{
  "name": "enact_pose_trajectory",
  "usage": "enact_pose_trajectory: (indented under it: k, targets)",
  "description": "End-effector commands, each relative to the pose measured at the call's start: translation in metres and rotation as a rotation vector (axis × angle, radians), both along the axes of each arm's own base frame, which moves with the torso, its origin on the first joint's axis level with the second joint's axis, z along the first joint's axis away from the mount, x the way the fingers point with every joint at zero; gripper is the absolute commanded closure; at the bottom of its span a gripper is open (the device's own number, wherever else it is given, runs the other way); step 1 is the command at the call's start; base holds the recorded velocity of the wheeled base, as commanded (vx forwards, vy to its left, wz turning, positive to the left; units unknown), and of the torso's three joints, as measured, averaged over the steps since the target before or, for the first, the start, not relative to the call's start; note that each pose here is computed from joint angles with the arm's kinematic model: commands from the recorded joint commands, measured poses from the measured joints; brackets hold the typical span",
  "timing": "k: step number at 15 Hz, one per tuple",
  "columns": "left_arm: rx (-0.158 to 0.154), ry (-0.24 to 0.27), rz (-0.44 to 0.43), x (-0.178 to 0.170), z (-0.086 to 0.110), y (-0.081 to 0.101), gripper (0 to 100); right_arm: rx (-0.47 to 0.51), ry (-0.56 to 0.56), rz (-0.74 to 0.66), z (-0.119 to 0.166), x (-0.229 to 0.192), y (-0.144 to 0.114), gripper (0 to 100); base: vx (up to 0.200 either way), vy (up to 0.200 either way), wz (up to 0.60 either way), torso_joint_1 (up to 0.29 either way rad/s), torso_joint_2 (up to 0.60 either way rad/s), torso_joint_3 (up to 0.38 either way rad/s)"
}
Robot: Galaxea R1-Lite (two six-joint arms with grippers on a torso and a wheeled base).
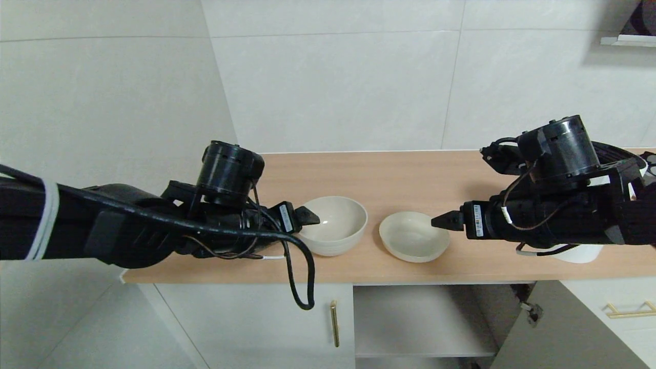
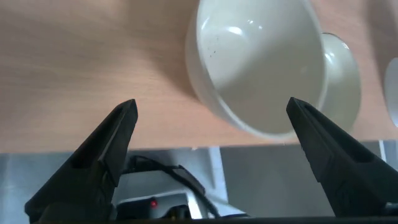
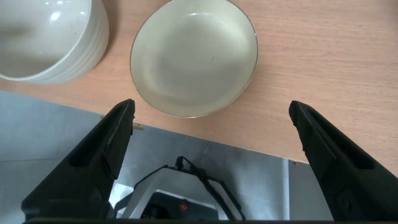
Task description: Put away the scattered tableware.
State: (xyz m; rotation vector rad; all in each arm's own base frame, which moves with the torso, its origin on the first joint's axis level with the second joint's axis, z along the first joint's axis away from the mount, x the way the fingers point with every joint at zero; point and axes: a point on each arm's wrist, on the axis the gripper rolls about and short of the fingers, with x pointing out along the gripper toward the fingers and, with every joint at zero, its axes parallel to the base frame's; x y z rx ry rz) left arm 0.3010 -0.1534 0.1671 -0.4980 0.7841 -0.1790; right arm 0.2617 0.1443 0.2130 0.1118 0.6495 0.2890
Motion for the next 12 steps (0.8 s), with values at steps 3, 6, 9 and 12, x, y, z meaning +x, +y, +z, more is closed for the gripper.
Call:
enact_pose_trajectory:
  k: [3,6,9,12]
  targets:
    - [-0.007,0.037,0.018,0.0125,-0.0202,-0.0080,0,-0.001,0.004,0.001,-0.0011,0.0004,0.0004,0,0.000,0.000,0.00,0.000,0.00,0.000]
    - [-0.034,0.036,0.038,0.0144,-0.0173,-0.0090,0,-0.001,0.004,0.001,-0.0011,0.0004,0.0004,0,0.000,0.000,0.00,0.000,0.00,0.000]
    - [-0.036,0.034,0.037,0.0143,-0.0163,-0.0090,100,0.000,0.002,0.001,-0.0006,-0.0002,0.0000,0,0.000,0.000,0.00,0.000,0.00,0.000]
    - [-0.036,0.032,0.037,0.0132,-0.0148,-0.0084,100,-0.001,0.002,0.000,-0.0006,0.0002,0.0002,0,0.000,0.000,0.00,0.000,0.00,0.000]
